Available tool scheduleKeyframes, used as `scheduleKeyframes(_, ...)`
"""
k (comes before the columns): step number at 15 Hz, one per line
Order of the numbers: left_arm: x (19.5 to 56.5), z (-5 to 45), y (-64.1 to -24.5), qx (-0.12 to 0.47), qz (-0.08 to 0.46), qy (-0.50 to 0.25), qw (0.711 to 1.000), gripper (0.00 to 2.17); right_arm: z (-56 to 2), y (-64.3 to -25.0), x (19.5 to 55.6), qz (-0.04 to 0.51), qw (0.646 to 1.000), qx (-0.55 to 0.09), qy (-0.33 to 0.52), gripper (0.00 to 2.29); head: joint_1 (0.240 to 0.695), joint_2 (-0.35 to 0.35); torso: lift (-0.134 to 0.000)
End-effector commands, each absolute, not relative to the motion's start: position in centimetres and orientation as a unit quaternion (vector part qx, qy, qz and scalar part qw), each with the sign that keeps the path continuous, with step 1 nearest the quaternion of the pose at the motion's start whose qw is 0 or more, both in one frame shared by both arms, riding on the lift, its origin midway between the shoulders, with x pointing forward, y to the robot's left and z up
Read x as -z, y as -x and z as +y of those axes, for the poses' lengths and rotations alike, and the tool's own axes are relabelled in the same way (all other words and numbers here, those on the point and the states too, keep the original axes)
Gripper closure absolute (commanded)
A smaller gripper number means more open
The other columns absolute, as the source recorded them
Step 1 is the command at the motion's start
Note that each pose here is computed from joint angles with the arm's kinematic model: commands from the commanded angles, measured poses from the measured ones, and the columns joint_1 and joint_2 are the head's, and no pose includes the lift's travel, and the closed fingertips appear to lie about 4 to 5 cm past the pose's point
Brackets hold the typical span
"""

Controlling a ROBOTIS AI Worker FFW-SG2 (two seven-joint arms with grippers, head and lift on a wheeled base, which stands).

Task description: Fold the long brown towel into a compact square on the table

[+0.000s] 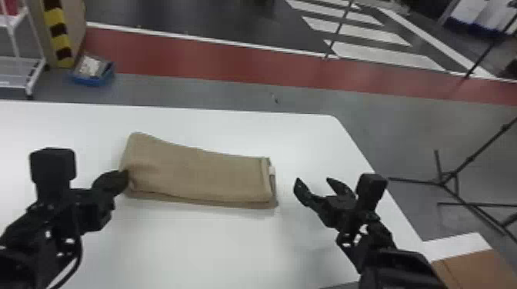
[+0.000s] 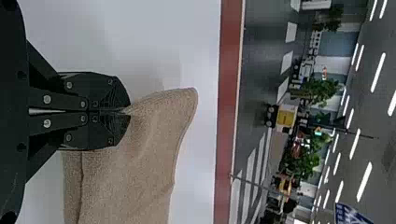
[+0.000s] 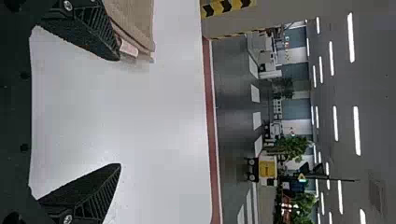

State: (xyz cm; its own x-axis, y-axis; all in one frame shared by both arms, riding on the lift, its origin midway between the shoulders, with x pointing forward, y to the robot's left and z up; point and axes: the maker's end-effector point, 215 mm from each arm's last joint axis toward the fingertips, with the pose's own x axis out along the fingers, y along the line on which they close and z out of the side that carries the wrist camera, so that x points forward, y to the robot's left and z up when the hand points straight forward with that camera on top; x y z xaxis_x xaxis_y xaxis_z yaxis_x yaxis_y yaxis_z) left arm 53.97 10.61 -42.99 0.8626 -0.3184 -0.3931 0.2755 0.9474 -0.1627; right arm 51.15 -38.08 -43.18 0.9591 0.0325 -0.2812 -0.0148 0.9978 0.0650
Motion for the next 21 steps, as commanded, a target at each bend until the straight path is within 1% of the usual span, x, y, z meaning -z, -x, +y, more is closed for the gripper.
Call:
scheduleKeyframes(1, 43.6, 16.2, -53.5, 0.114, 0.215, 0.055, 0.968, 1.8, -36.8, -51.4, 43.3, 0.144, 0.989, -0.022, -0.03, 0.07, 0.695, -0.299, -0.123)
scheduleKeyframes(2, 43.6, 17.6, -52.7, 0.105, 0.214, 0.058, 0.969, 1.8, -36.6, -51.4, 43.4, 0.147, 0.989, -0.023, -0.028, 0.07, 0.695, -0.251, -0.123)
scheduleKeyframes(4, 43.5, 18.4, -50.5, 0.1, 0.215, 0.074, 0.969, 1.8, -36.2, -51.5, 43.4, 0.147, 0.988, -0.024, -0.028, 0.08, 0.695, -0.216, -0.123)
scheduleKeyframes(5, 43.5, 18.1, -49.2, 0.103, 0.216, 0.082, 0.968, 1.8, -36.0, -51.6, 43.4, 0.148, 0.988, -0.025, -0.027, 0.08, 0.695, -0.204, -0.123)
scheduleKeyframes(6, 42.5, 17.4, -48.6, 0.11, 0.209, 0.087, 0.968, 1.8, -35.6, -51.7, 43.6, 0.152, 0.988, -0.026, -0.026, 0.08, 0.695, -0.197, -0.123)
scheduleKeyframes(8, 42.2, 16.0, -48.3, 0.12, 0.208, 0.087, 0.967, 1.78, -34.5, -52.0, 43.3, 0.153, 0.987, -0.034, -0.024, 0.08, 0.695, -0.198, -0.123)
scheduleKeyframes(9, 42.2, 15.6, -48.3, 0.122, 0.209, 0.084, 0.967, 1.69, -34.1, -52.2, 42.9, 0.15, 0.988, -0.037, -0.024, 0.08, 0.695, -0.2, -0.123)
scheduleKeyframes(10, 42.1, 15.5, -48.3, 0.123, 0.208, 0.079, 0.967, 1.4, -33.5, -52.3, 42.7, 0.15, 0.988, -0.041, -0.025, 0.08, 0.695, -0.201, -0.123)
scheduleKeyframes(11, 41.7, 15.5, -48.4, 0.124, 0.204, 0.068, 0.969, 0.57, -33.1, -52.3, 42.8, 0.152, 0.987, -0.044, -0.026, 0.08, 0.695, -0.2, -0.123)
scheduleKeyframes(12, 41.3, 15.9, -48.5, 0.118, 0.198, 0.049, 0.972, 0.0, -32.7, -52.2, 43.1, 0.158, 0.986, -0.047, -0.026, 0.08, 0.695, -0.199, -0.123)
scheduleKeyframes(14, 40.2, 17.4, -49.0, 0.101, 0.176, 0.025, 0.979, 0.0, -31.9, -52.2, 43.5, 0.174, 0.983, -0.052, -0.031, 0.08, 0.695, -0.188, -0.123)
scheduleKeyframes(15, 39.0, 18.4, -49.5, 0.087, 0.154, 0.018, 0.984, 0.03, -31.2, -52.7, 43.0, 0.178, 0.982, -0.058, -0.036, 0.08, 0.695, -0.18, -0.123)
scheduleKeyframes(17, 37.5, 19.7, -50.1, 0.069, 0.124, -0.01, 0.99, 0.04, -29.2, -54.4, 42.5, 0.198, 0.976, -0.074, -0.054, 0.06, 0.695, -0.158, -0.123)
scheduleKeyframes(18, 37.0, 19.7, -50.2, 0.064, 0.113, -0.02, 0.991, 0.04, -27.8, -55.4, 41.9, 0.203, 0.974, -0.083, -0.059, 0.07, 0.695, -0.129, -0.123)
scheduleKeyframes(20, 37.6, 18.4, -50.1, 0.08, 0.113, -0.023, 0.99, 0.04, -24.8, -57.3, 40.4, 0.2, 0.973, -0.098, -0.061, 0.09, 0.695, -0.099, -0.123)
scheduleKeyframes(21, 37.7, 17.3, -50.1, 0.093, 0.104, -0.022, 0.99, 0.11, -23.4, -58.0, 39.8, 0.199, 0.973, -0.106, -0.058, 0.15, 0.695, -0.086, -0.123)
